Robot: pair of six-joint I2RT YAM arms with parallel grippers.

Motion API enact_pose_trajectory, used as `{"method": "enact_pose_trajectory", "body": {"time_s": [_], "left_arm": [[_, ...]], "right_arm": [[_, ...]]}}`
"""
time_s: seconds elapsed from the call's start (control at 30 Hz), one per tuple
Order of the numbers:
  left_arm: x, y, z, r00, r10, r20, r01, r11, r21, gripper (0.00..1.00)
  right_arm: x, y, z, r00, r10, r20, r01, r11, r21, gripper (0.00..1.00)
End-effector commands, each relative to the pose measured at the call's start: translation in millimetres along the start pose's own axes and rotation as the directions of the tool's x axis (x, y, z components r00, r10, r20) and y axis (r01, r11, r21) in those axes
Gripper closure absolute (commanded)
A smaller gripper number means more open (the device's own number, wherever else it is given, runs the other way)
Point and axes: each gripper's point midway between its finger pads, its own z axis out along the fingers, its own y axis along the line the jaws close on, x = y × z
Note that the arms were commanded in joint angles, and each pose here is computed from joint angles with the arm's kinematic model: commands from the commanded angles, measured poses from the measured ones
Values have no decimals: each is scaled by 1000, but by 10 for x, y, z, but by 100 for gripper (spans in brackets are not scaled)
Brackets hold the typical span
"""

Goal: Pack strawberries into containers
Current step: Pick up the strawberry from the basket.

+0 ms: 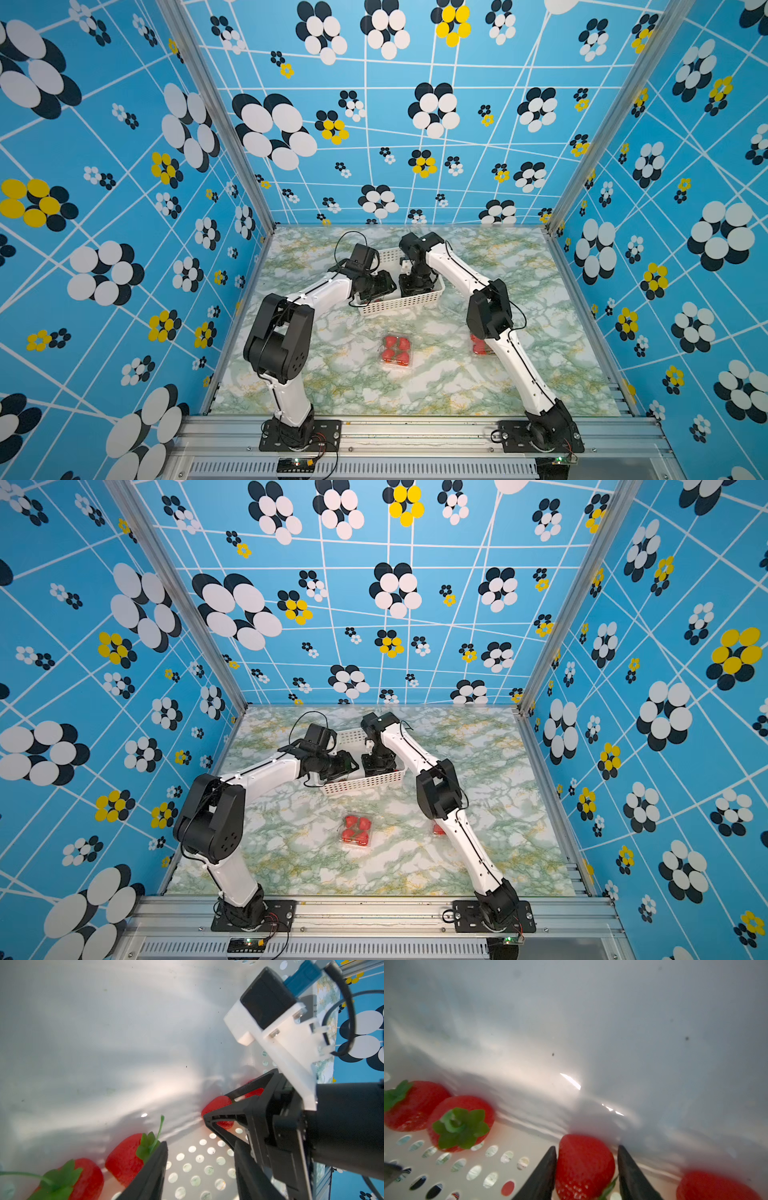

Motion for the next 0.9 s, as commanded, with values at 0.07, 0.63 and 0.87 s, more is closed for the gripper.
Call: {"method": "enact_pose_trajectory", "body": {"time_s": [0.07, 0.63, 0.87], "left_arm": [[12, 32, 37, 1000, -12, -6, 12, 1000, 10, 47], [-26, -52, -31, 1000, -3, 14, 3, 1000, 19, 47], [-56, -239, -102, 999, 31, 33, -32, 999, 27, 47]], "right_arm": [[142, -5, -22, 999, -6, -45, 7, 1000, 20, 63], [-195, 131, -973, 973, 45, 227, -27, 996, -83, 75], [-87, -40, -1545, 940, 80, 332, -58, 995, -77, 75]]}}
